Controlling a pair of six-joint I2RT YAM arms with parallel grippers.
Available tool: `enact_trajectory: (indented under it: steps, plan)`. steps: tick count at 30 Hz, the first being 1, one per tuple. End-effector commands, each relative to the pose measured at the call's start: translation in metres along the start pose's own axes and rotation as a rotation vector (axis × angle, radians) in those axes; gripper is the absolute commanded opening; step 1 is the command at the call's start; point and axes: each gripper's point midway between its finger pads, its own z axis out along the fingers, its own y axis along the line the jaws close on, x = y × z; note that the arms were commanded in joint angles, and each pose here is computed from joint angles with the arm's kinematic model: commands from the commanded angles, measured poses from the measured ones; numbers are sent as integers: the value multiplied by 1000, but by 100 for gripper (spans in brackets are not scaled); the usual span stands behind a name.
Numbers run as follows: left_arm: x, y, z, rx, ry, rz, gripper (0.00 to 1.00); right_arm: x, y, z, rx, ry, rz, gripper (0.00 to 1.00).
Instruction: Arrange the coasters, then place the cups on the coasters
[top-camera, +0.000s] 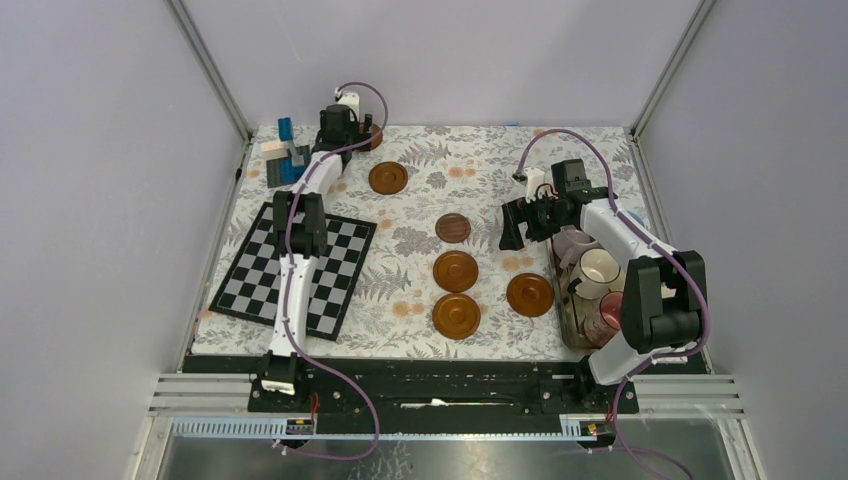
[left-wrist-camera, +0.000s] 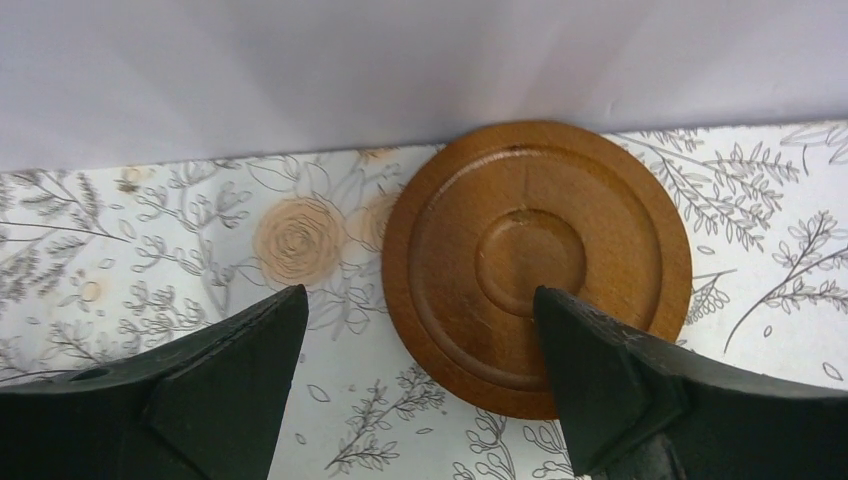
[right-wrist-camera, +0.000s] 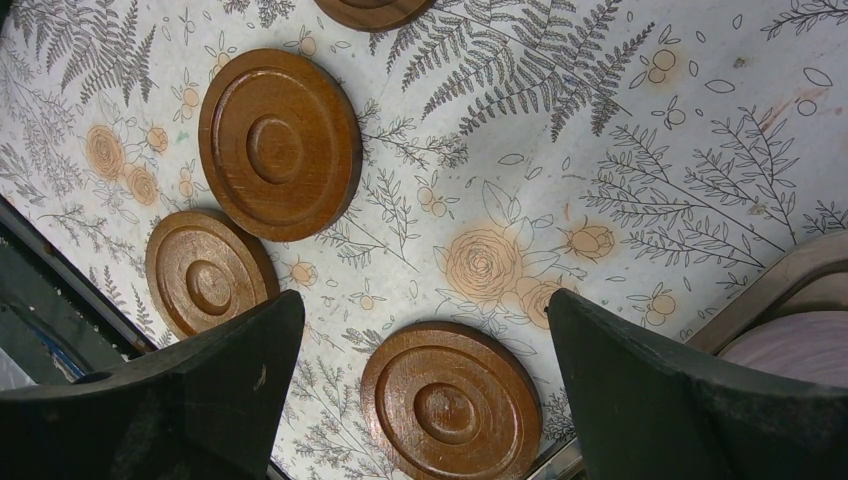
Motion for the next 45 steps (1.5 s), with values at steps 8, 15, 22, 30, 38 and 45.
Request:
enact_trajectory:
  steps: [8,15,22,30,38,45]
  plan:
    - [16,-39,-26,155,107,110,92,-6,0,-4,-1,-9,7,98]
    - [31,-95,-71,320,224,172,90,-9,3,-7,-4,-23,2,98]
    - [54,-132,-113,455,346,132,83,-17,12,-15,-28,-55,-10,98]
    - [81,-186,-169,623,437,167,78,-26,15,-26,-60,-100,18,98]
    - [79,-242,-194,755,438,178,74,-32,8,-28,-35,-116,26,98]
    - [62,-274,-221,855,432,98,67,-50,-1,-28,7,-149,41,98]
